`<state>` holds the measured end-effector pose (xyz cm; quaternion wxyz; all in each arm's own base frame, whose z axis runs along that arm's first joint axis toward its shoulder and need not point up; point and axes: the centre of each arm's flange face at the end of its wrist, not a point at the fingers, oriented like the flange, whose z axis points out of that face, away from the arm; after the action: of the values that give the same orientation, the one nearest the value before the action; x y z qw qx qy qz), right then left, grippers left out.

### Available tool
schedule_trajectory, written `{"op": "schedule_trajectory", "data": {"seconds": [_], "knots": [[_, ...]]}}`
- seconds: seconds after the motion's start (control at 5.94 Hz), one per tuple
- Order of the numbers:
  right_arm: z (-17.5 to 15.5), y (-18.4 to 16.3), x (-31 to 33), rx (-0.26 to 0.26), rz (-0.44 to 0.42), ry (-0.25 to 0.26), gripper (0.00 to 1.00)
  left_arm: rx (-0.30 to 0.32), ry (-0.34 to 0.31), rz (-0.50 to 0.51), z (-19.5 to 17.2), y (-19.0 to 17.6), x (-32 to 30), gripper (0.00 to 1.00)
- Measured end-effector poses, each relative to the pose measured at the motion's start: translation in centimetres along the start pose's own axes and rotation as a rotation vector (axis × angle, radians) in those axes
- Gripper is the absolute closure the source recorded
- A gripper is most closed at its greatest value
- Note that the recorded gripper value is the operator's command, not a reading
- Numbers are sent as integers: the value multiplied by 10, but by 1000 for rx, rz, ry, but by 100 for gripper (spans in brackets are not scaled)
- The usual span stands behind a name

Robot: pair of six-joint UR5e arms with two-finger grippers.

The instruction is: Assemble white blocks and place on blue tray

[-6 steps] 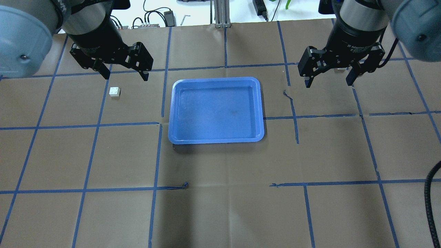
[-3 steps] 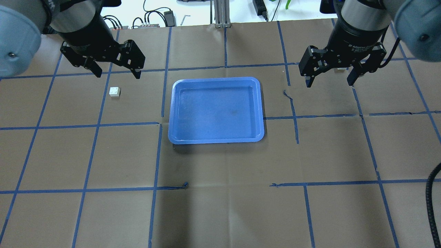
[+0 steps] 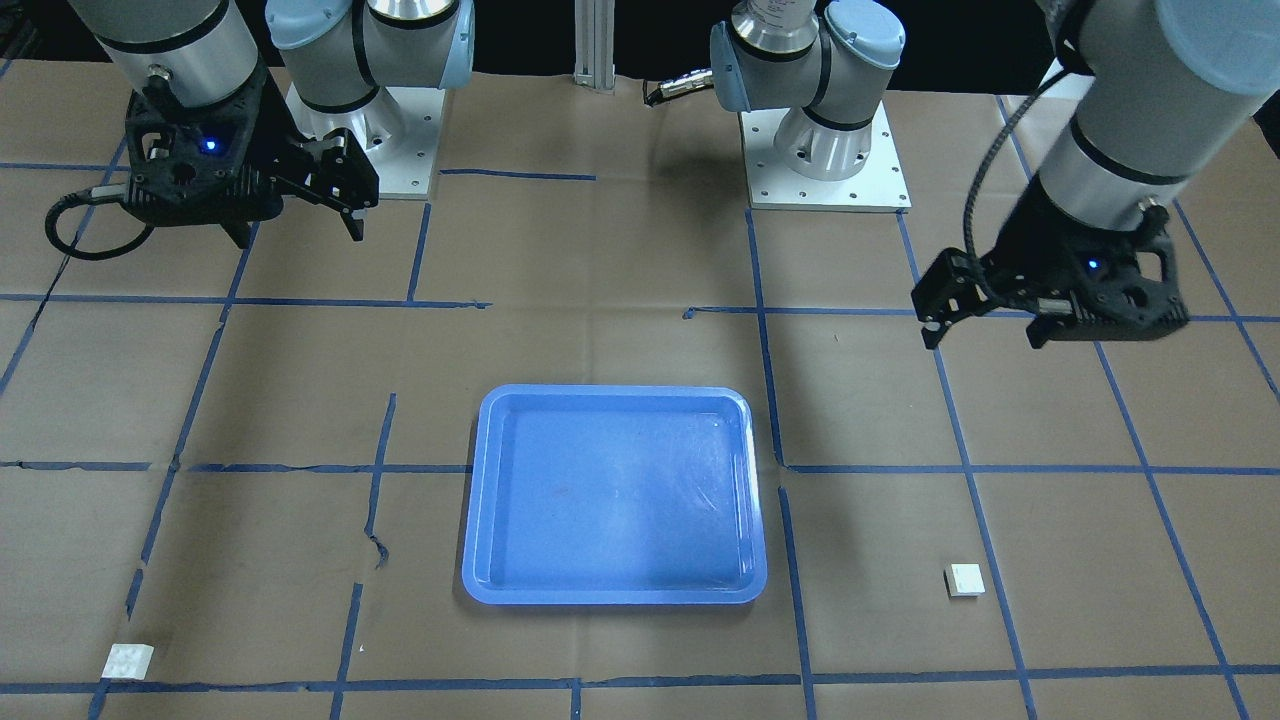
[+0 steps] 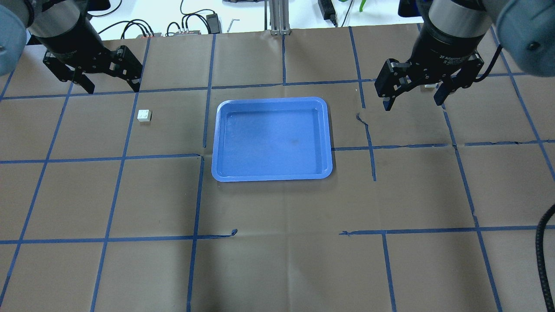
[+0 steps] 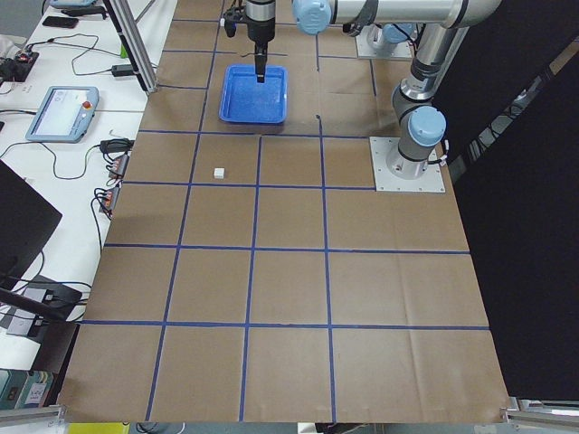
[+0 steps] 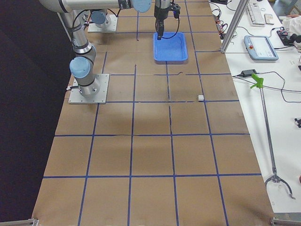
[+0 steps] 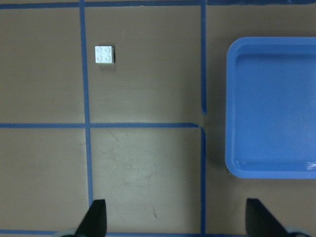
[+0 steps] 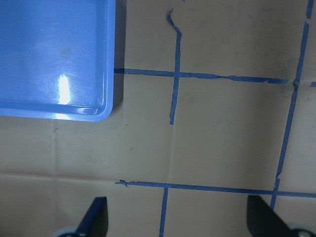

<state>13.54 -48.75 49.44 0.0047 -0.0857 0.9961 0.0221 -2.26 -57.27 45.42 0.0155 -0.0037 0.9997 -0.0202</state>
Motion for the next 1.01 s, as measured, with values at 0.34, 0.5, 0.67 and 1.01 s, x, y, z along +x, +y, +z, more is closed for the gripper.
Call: {"op": "schedule_trajectory", "data": {"seconds": [0.34, 0.5, 0.67, 1.01], "knots": [[8, -19, 15, 32, -228, 14, 0, 10, -4, 29, 85, -56, -40, 1], [15, -31, 29, 40, -392, 20, 0, 14, -4, 46, 129, -77, -47, 1], [22, -44, 53, 54, -594, 30, 0, 34, -9, 61, 175, -96, -52, 2], [28, -80, 126, 82, -955, 77, 0, 30, -12, 86, 250, -113, -56, 2]]}}
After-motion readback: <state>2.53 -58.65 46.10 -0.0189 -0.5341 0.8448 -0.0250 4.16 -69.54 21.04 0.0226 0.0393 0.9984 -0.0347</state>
